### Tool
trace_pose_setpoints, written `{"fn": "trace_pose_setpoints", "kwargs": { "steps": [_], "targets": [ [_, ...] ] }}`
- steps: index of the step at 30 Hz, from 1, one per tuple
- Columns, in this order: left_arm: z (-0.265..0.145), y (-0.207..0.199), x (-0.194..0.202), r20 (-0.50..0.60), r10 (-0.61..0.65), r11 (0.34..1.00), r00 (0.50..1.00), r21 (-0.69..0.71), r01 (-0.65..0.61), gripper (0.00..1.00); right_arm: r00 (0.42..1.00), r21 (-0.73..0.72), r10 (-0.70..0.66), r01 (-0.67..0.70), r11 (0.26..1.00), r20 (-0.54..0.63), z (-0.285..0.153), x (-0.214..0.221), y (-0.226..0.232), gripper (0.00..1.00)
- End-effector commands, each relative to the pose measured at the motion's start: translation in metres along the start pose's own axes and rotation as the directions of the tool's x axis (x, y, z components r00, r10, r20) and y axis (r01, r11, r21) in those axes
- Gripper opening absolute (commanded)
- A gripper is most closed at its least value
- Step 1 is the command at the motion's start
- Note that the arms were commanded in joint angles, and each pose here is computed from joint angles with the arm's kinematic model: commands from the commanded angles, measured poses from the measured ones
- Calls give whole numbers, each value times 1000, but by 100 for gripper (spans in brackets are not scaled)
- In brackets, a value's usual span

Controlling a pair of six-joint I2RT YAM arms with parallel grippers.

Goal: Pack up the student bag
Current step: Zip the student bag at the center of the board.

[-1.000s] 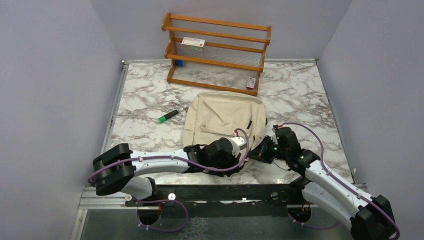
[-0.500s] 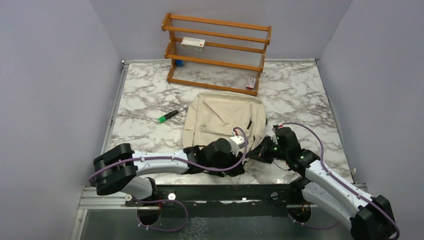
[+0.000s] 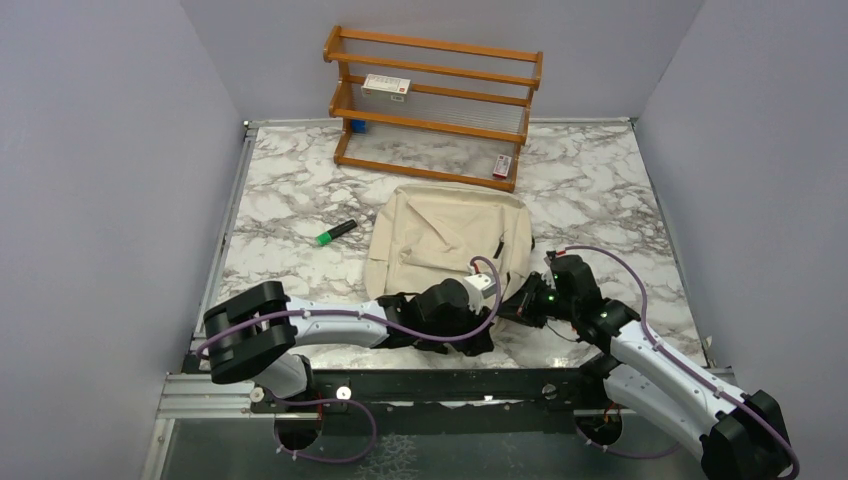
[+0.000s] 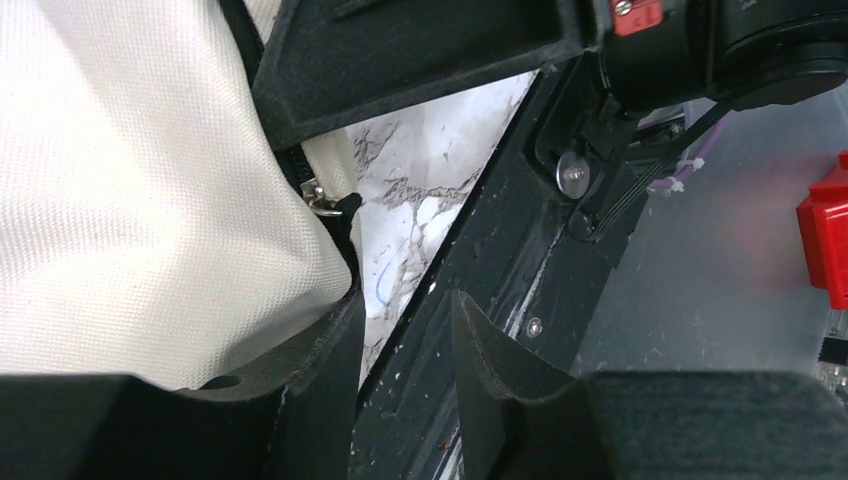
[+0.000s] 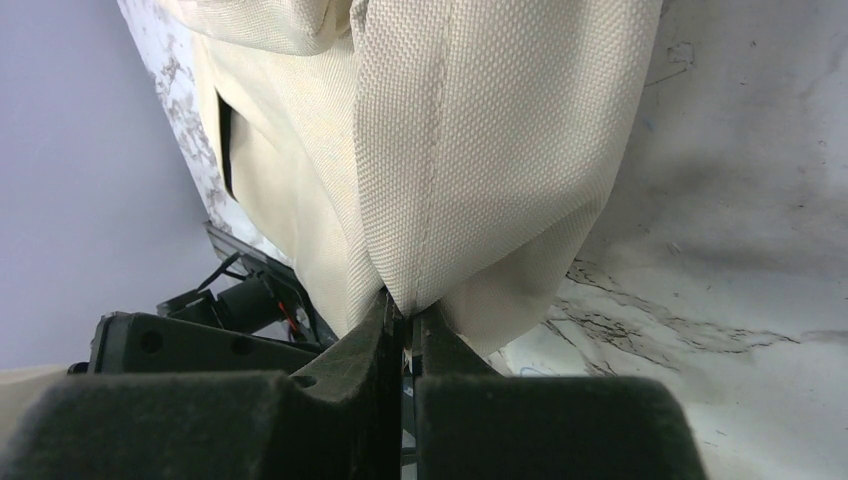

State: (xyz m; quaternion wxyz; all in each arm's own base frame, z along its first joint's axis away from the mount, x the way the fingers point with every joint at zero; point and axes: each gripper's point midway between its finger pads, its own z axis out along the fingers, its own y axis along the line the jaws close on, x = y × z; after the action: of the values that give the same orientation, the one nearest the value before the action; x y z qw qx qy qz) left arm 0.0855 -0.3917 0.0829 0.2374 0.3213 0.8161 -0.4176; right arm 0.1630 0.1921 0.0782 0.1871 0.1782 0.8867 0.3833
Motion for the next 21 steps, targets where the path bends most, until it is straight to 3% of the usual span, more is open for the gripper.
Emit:
{"fn": "trace_pose_setpoints", "kwargs": {
  "steps": [1, 6, 21],
  "targets": [
    [1, 4, -11, 30, -19, 998, 999, -55, 21, 39, 999, 10, 4, -4, 1000, 38, 1, -6, -4, 7],
    [-4, 14, -12, 44, -26, 993, 999, -111, 31, 39, 999, 8, 6, -6, 1000, 39, 1, -6, -4, 7],
    [9, 0, -39, 103, 5, 997, 995, -73, 2, 36, 1000, 2, 6, -6, 1000, 30, 0, -5, -3, 7]
  ]
}}
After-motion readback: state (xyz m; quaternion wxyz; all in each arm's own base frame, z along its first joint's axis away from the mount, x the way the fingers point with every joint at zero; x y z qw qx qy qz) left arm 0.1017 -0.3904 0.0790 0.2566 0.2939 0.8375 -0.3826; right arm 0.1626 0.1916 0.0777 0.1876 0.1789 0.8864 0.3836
